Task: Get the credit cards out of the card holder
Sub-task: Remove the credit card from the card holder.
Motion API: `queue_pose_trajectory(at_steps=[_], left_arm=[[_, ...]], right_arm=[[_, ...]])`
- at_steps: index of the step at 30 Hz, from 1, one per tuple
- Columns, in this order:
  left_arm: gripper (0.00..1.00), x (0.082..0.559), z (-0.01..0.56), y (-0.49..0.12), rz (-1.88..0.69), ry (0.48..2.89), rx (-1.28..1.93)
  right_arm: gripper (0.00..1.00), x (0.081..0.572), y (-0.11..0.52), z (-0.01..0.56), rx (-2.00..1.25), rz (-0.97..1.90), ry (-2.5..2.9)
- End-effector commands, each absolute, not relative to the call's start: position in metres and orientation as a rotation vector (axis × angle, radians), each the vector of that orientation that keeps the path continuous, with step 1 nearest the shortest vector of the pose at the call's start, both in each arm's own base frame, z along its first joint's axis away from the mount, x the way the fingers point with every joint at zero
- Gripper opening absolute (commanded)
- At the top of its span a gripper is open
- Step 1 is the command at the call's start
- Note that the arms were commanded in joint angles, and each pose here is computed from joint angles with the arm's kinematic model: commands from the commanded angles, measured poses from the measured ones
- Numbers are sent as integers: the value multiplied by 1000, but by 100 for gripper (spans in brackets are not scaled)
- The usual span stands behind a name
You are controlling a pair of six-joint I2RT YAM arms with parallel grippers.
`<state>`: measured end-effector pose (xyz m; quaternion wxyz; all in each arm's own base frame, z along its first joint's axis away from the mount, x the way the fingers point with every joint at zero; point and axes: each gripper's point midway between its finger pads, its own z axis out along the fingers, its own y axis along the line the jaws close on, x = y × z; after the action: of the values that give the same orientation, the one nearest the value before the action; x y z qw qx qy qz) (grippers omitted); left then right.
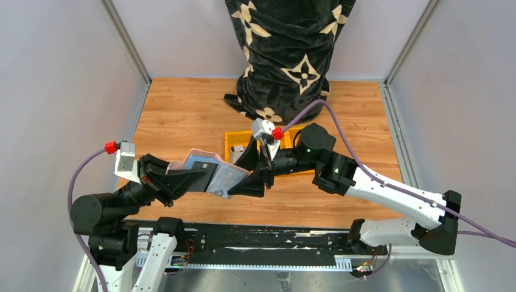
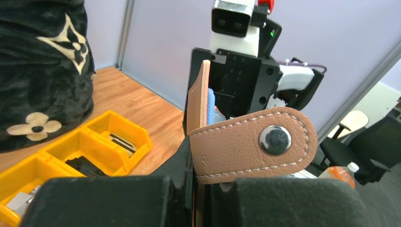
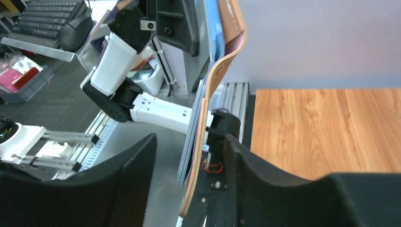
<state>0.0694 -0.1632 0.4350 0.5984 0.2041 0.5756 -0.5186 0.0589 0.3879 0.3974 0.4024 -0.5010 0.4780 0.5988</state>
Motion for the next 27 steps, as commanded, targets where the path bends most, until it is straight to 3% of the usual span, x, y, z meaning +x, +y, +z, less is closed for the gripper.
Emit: queue_pose_trajectory(at_steps=[1, 5, 9, 12, 15, 27], left_arm=[[0, 69, 453, -158, -1196, 1268, 407], [1, 66, 453, -159, -1222, 1278, 401], [20, 60, 449, -160, -1243, 1287, 410], [40, 53, 445, -162, -1256, 1291, 441], [49, 47, 443, -164, -1260, 1286, 480], [48, 54, 453, -155, -1115, 1230, 466]], right_arm=[[52, 55, 382, 439, -1063, 1678, 1040], [22, 54, 381, 441, -996, 1754, 1039], [1, 56, 381, 443, -992, 1754, 1098], [0, 55, 380, 441, -1043, 1740, 1150], [0, 55, 383, 435, -1119, 1706, 1224], [0, 49, 382, 420, -1286, 1647, 1368]])
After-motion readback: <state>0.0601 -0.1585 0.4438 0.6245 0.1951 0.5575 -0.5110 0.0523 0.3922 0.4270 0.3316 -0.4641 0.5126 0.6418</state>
